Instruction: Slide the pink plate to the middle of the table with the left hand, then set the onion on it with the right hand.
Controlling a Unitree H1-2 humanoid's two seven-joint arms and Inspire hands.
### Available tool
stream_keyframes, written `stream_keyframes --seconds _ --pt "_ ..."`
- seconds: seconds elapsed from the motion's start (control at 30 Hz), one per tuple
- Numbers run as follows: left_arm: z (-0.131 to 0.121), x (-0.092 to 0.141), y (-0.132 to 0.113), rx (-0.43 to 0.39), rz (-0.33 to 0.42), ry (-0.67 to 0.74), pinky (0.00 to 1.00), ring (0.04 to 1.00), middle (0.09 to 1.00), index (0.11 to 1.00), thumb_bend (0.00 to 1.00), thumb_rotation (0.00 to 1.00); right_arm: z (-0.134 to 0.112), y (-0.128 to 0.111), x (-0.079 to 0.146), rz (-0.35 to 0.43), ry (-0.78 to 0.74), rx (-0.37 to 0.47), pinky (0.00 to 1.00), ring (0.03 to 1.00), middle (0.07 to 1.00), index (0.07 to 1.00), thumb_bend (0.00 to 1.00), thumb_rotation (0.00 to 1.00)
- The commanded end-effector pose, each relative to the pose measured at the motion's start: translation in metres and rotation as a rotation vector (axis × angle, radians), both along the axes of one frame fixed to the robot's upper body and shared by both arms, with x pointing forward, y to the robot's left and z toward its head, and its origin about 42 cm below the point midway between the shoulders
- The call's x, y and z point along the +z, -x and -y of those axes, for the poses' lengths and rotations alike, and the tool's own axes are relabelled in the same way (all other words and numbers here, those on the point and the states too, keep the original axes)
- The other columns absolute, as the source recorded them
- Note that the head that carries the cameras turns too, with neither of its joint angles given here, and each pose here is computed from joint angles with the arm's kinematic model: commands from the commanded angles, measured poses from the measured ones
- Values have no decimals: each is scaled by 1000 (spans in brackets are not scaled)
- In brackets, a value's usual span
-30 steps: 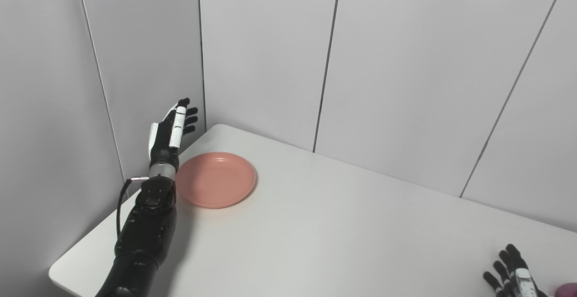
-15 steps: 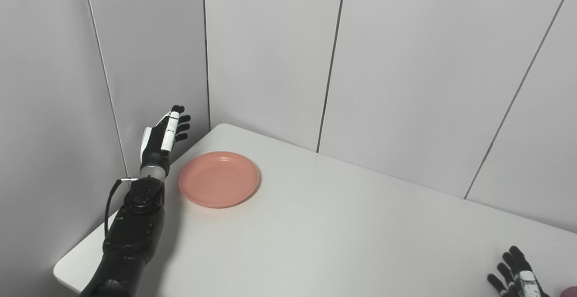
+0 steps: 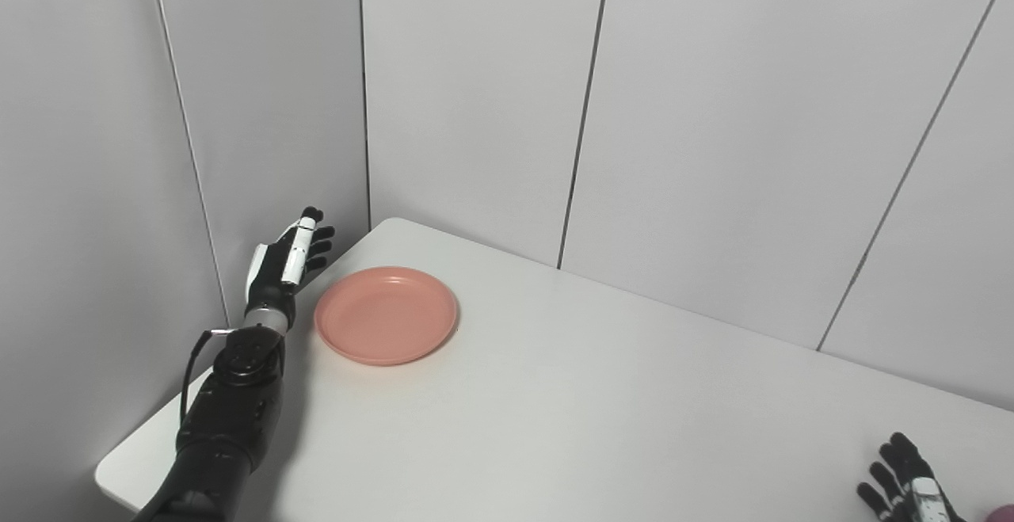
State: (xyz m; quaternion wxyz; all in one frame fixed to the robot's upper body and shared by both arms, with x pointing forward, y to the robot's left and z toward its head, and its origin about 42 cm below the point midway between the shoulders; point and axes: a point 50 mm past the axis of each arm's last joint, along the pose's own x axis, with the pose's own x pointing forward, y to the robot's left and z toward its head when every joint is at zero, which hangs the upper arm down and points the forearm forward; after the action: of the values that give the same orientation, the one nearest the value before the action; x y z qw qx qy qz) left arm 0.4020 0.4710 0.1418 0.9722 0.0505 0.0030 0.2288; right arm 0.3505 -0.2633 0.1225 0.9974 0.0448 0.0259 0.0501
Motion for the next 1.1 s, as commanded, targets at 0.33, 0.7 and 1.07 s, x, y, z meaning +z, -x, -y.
stream_keyframes --seconds 0.33,0.7,1.07 --pt "2 12 -18 -24 74 -4 800 802 796 827 637 1000 0 -5 17 54 13 1 986 967 955 959 462 799" --pt "11 6 -17 -58 73 -27 793 782 792 825 596 1000 0 -4 19 54 20 -2 984 964 954 957 464 811" --pt "29 12 -25 -124 77 -41 802 806 801 833 586 1000 -2 -3 22 50 22 -4 958 954 945 950 483 792"
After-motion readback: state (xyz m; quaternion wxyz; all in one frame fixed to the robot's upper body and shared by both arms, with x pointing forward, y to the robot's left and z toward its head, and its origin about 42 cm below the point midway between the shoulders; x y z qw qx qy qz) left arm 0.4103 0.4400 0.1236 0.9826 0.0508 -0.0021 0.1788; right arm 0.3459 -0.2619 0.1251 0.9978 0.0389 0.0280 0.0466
